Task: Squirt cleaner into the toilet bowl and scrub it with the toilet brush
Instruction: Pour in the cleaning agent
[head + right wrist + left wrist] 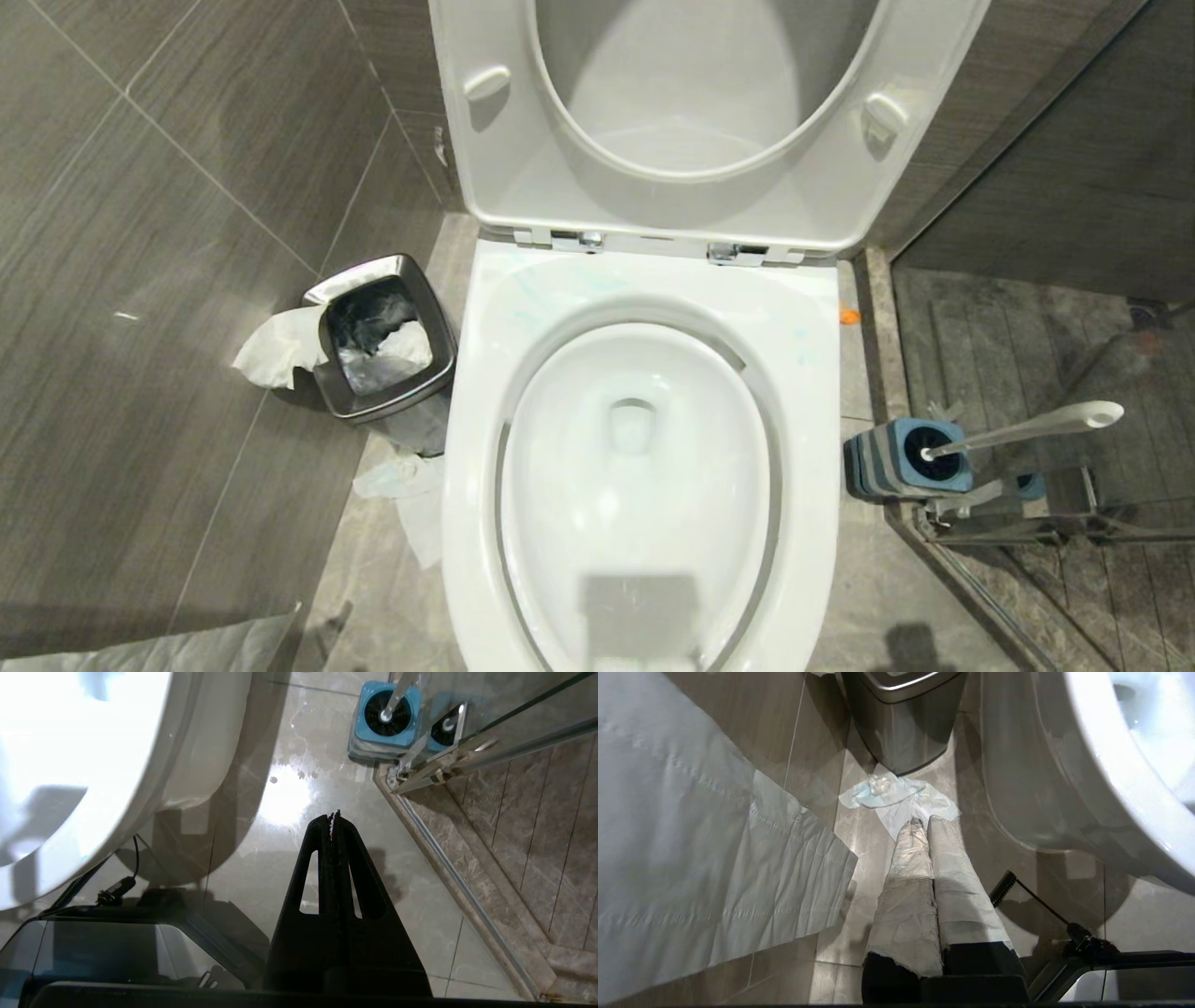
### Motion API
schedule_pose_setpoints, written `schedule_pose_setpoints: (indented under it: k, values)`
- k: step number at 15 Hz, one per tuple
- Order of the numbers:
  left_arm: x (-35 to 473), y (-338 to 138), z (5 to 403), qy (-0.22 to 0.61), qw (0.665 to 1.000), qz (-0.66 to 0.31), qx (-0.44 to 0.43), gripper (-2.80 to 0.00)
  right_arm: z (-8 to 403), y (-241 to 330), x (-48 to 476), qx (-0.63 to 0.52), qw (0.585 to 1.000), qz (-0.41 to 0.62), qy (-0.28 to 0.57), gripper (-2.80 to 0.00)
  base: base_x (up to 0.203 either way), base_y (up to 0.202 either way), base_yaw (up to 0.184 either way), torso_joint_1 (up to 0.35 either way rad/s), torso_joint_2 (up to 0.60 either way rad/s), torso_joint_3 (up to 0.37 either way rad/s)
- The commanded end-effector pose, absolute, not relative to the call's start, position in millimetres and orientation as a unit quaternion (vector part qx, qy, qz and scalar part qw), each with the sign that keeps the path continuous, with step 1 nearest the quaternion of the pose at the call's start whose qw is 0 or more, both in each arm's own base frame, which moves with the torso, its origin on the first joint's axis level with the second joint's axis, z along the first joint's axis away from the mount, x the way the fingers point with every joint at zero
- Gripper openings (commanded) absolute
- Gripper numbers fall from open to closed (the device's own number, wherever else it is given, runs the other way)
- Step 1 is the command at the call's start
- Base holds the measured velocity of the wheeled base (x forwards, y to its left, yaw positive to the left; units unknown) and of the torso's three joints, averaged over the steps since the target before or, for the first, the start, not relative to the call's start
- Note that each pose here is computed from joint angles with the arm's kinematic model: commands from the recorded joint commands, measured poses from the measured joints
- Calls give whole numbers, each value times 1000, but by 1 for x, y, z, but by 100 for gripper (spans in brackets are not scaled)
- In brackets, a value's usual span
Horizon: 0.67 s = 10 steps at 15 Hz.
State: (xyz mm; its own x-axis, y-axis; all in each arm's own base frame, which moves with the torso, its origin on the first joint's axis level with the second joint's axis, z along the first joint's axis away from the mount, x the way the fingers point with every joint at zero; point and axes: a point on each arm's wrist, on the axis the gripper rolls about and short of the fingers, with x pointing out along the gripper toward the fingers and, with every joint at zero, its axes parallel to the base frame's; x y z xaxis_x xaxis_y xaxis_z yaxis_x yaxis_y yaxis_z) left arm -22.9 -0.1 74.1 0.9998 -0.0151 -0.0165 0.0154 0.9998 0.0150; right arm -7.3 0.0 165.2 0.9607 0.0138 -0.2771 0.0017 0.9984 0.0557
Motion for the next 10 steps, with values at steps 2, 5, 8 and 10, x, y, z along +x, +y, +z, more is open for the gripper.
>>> schedule_pose_setpoints:
  k: [2, 5, 8, 10]
  values:
    - [-23, 0, 74, 9, 1000, -8, 7, -280, 164, 0, -7, 28, 989, 4, 143, -280, 0, 0, 0, 6, 1, -196]
    - [-23, 0, 74, 9, 1000, -8, 7, -280, 163, 0, -8, 28, 989, 4, 143, -280, 0, 0, 0, 4, 1, -201]
    - [-23, 0, 74, 9, 1000, -8, 7, -280, 160, 0, -8, 28, 989, 9, 145, -280, 0, 0, 0, 4, 2, -196]
    - [-23, 0, 74, 8, 1000, -8, 5, -280, 159, 0, -7, 29, 989, 10, 148, -280, 0, 0, 0, 0, 3, -197]
